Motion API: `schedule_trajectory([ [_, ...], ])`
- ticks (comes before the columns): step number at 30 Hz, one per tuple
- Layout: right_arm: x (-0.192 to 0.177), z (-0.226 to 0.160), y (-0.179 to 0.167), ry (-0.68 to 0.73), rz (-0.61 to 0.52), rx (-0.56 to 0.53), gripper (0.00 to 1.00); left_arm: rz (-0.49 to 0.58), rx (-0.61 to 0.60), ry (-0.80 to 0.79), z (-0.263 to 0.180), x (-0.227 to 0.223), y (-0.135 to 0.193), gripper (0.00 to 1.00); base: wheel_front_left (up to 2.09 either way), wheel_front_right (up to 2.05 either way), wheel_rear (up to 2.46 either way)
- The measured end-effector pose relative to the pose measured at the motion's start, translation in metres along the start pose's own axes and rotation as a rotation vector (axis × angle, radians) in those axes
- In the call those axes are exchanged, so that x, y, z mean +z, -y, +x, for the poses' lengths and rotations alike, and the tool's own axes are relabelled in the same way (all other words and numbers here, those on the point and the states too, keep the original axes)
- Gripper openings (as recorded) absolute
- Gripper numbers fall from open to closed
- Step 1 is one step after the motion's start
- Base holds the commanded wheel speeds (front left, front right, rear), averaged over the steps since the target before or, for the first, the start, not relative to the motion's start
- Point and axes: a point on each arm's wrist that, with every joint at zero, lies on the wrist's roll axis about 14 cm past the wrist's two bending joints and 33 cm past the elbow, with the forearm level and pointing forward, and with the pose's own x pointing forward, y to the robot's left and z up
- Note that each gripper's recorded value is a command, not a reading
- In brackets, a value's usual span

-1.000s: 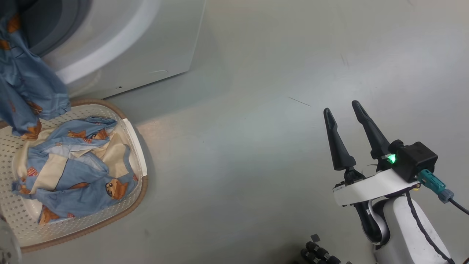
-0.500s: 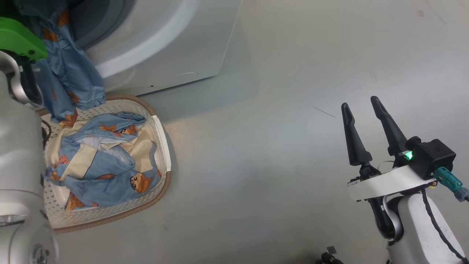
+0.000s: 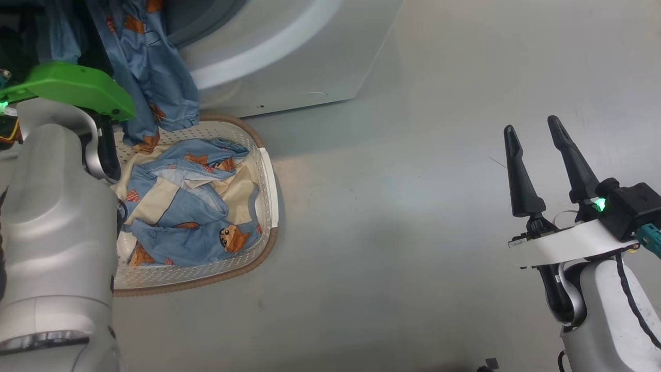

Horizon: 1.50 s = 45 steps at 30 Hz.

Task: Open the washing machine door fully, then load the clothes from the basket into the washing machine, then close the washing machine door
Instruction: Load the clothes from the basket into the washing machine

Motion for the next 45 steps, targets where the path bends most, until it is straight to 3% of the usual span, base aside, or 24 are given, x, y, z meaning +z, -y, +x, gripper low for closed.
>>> schedule_trajectory([
  [10, -0.005, 0.014, -0.019, 0.001, 0.011, 0.060, 1.00, 0.014, 0.030, 0.012, -0.029, -0.009, -0.022, 1.00, 0.00, 0.00, 0.00],
  [32, 0.013, 0.014, -0.022, 0.043, -0.004, 0.078, 1.00, -0.034, 0.061, -0.064, -0.128, -0.051, -0.032, 1.00, 0.00, 0.00, 0.00],
  [45, 0.011, 0.010, -0.023, 0.034, -0.009, 0.081, 1.00, -0.048, 0.041, -0.031, -0.153, -0.041, -0.024, 1.00, 0.00, 0.00, 0.00],
])
